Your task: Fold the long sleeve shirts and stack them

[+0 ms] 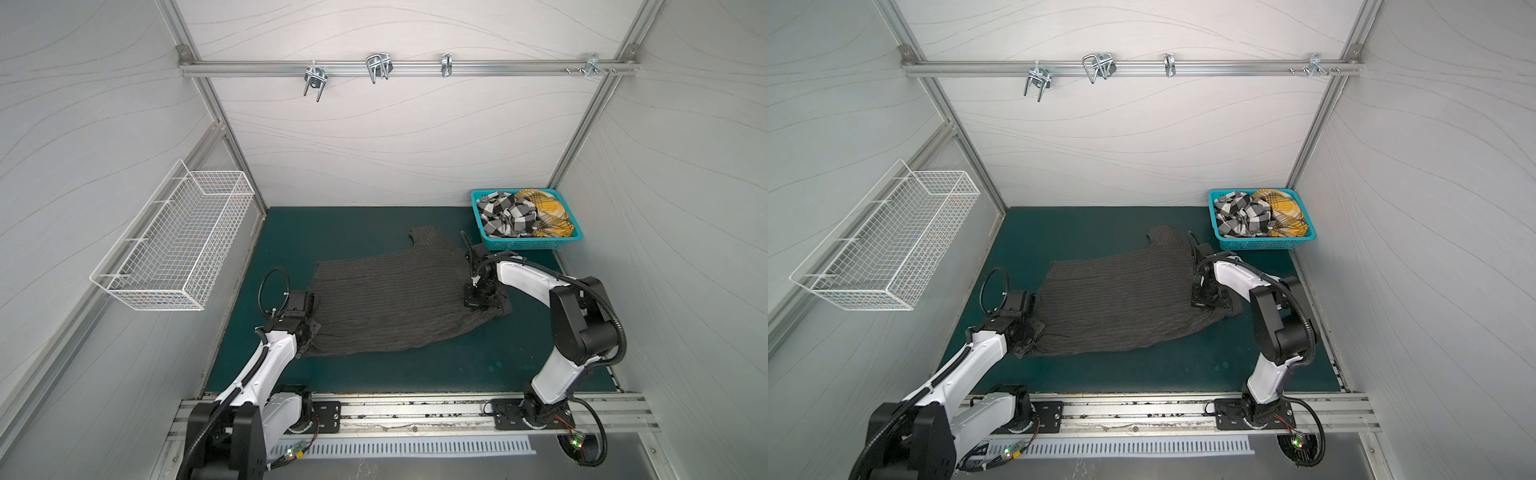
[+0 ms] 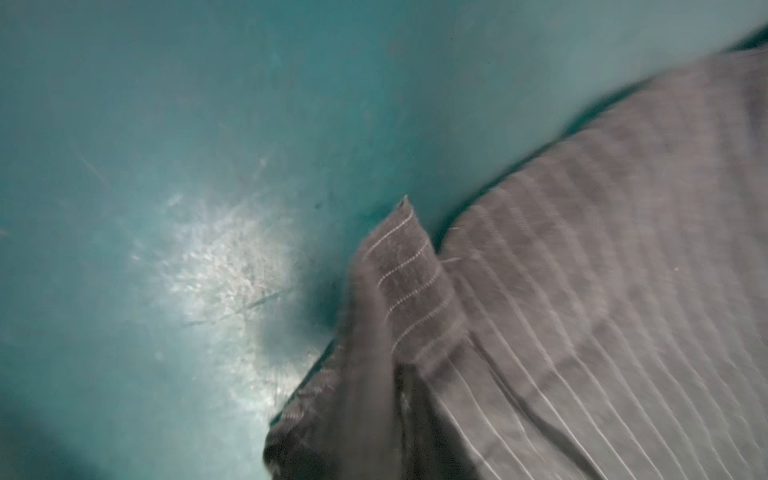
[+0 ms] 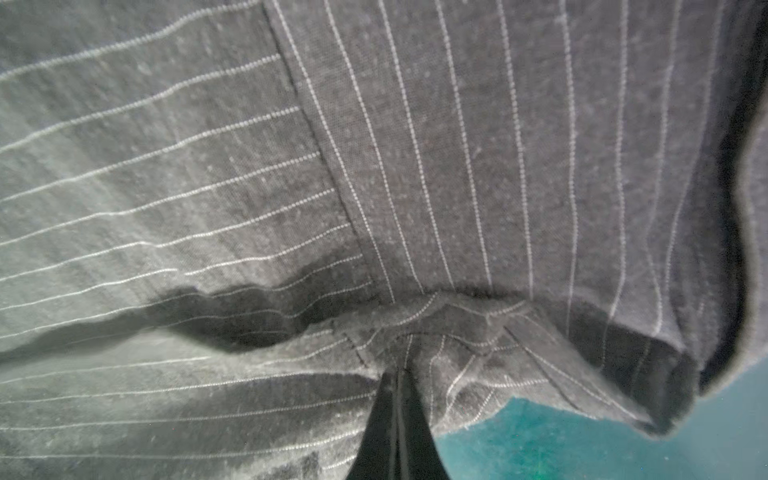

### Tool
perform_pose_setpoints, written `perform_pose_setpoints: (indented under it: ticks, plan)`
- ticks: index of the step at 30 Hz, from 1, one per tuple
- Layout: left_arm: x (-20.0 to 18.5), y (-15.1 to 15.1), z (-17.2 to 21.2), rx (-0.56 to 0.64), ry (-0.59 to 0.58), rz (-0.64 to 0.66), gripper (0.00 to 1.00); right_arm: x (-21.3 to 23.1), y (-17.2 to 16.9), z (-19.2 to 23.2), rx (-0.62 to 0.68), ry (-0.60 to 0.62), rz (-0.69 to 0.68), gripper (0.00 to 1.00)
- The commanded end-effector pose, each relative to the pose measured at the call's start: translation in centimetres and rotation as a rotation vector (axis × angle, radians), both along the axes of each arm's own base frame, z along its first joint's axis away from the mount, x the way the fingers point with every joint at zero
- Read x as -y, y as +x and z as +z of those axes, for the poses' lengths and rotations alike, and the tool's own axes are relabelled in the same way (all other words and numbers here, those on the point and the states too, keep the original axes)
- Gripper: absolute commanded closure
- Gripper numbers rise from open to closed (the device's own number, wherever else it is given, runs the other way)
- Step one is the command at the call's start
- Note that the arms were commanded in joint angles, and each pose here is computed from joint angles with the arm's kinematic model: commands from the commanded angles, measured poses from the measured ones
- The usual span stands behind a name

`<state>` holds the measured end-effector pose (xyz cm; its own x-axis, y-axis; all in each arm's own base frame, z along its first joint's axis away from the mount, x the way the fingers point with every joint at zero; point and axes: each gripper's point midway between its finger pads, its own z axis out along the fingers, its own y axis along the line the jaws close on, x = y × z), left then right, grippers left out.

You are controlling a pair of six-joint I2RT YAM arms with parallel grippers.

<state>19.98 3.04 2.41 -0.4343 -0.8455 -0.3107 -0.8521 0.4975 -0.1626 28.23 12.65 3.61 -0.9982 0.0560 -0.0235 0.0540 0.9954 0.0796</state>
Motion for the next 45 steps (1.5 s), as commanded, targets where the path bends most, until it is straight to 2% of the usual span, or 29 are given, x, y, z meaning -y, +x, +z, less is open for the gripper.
perform_pose_setpoints:
  ticks: [1, 2, 5, 8, 9, 10, 11, 13, 14, 15, 18, 20, 24, 28, 33, 40, 42, 43, 45]
  plan:
    - [-0.6, 1.1, 0.1, 0.006, 0.028, 0.011, 0.50, -0.5, -0.2, 0.1, -0.002, 0.011, 0.023, 0.86]
    - [-0.7, 1.2, 0.3, 0.007, 0.039, 0.007, 0.46, -0.7, -0.2, 0.4, 0.006, 0.018, 0.029, 0.76]
    - [-1.2, 2.3, 2.4, 0.045, 0.078, -0.016, 0.39, -1.4, -0.2, 1.6, 0.023, 0.031, 0.060, 0.63]
    - [-1.8, 3.2, 6.7, 0.092, 0.114, -0.017, 0.33, -1.8, -0.4, 3.3, 0.048, 0.014, 0.090, 0.57]
    - [-2.0, 3.4, 8.4, 0.118, 0.130, -0.021, 0.26, -1.9, -0.6, 4.0, 0.061, 0.009, 0.098, 0.55]
    - [-2.4, 3.6, 10.3, 0.144, 0.162, -0.026, 0.15, -1.9, -0.7, 4.9, 0.083, 0.002, 0.108, 0.53]
    - [-2.7, 3.6, 11.7, 0.156, 0.188, -0.031, 0.11, -1.9, -1.0, 5.5, 0.094, -0.008, 0.117, 0.52]
    - [-3.1, 3.5, 14.4, 0.174, 0.218, -0.044, 0.11, -2.1, -1.5, 6.8, 0.125, -0.019, 0.138, 0.49]
    - [-2.8, 3.5, 14.7, 0.171, 0.204, -0.058, 0.13, -2.2, -1.8, 7.1, 0.133, -0.015, 0.145, 0.48]
    - [-2.0, 3.6, 14.6, 0.171, 0.159, -0.079, 0.20, -2.6, -2.2, 7.1, 0.134, 0.000, 0.153, 0.48]
    - [1.9, 3.6, 10.9, 0.152, -0.053, -0.129, 0.45, -3.9, -3.5, 5.8, 0.073, 0.085, 0.161, 0.49]
    - [4.2, 3.0, 8.1, 0.127, -0.156, -0.139, 0.61, -4.9, -4.3, 4.5, 0.012, 0.137, 0.169, 0.55]
    - [6.2, 1.9, 4.4, 0.093, -0.226, -0.141, 0.78, -6.3, -4.7, 3.0, -0.035, 0.205, 0.186, 0.59]
    - [6.2, 1.2, 1.5, 0.033, -0.241, -0.110, 0.91, -6.0, -4.4, 0.8, -0.086, 0.186, 0.183, 0.64]
    - [4.6, 2.0, -1.0, -0.038, -0.195, -0.084, 1.00, -5.5, -4.3, -1.8, -0.189, 0.204, 0.128, 0.65]
    - [1.5, 5.0, -0.9, -0.157, -0.069, -0.129, 1.00, -5.6, -7.5, -2.4, -0.295, 0.209, 0.131, 0.67]
    - [1.3, 5.6, -0.2, -0.153, -0.050, -0.150, 1.00, -5.8, -8.6, -1.9, -0.302, 0.203, 0.148, 0.67]
    - [1.3, 6.0, 0.4, -0.143, -0.050, -0.163, 0.99, -5.9, -9.0, -1.4, -0.299, 0.196, 0.154, 0.67]
    - [1.8, 6.8, 2.0, -0.120, -0.062, -0.198, 0.84, -5.8, -8.9, 0.1, -0.257, 0.163, 0.170, 0.65]
